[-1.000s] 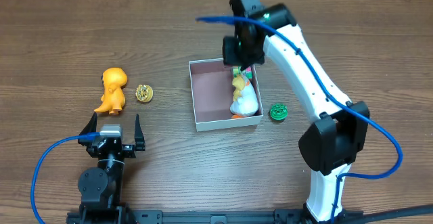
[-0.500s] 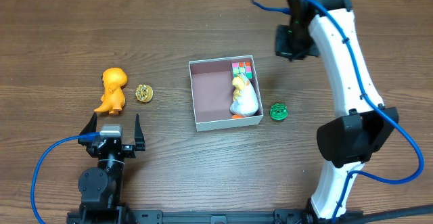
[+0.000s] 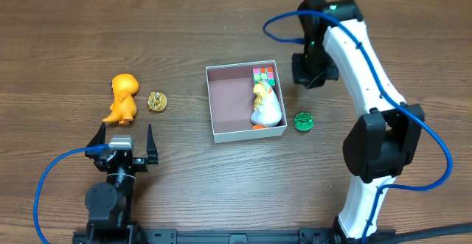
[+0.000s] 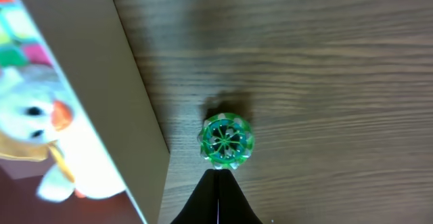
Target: Pack container
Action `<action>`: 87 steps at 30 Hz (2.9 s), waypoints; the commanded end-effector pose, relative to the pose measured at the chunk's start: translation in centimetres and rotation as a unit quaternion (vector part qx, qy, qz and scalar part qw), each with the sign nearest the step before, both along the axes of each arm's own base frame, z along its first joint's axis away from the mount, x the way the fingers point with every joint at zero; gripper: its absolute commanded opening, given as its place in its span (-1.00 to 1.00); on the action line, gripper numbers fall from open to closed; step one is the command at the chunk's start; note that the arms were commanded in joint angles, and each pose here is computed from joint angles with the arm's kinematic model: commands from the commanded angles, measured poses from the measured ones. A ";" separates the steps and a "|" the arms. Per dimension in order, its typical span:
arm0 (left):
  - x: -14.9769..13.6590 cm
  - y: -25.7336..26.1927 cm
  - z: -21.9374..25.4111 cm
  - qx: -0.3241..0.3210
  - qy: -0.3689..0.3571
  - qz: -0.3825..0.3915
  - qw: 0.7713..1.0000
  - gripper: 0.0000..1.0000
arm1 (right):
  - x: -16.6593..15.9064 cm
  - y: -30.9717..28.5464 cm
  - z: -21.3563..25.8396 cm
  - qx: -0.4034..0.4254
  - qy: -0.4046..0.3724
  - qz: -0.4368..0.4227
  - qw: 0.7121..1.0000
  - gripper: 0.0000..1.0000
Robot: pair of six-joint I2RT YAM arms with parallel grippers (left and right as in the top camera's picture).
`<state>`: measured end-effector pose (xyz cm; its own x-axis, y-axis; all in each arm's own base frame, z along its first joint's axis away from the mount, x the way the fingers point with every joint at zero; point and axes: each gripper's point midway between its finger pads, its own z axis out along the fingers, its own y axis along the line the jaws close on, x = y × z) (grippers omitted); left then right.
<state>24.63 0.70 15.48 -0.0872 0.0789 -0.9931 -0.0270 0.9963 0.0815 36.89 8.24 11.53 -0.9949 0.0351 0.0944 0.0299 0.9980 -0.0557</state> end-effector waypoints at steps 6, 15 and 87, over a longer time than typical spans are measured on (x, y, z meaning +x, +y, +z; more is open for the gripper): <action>0.0 -0.1 0.0 -0.004 -0.001 -0.004 1.000 1.00 | -1.7 0.8 -2.2 0.022 0.036 -0.004 0.999 -0.92; 0.0 -0.1 0.0 -0.004 -0.001 -0.004 1.000 1.00 | -3.5 2.2 -2.0 0.062 0.076 -0.013 0.995 -0.92; 0.0 -0.1 0.0 -0.004 -0.001 -0.004 1.000 1.00 | -3.1 5.0 -3.8 0.125 0.069 -0.031 0.989 -0.92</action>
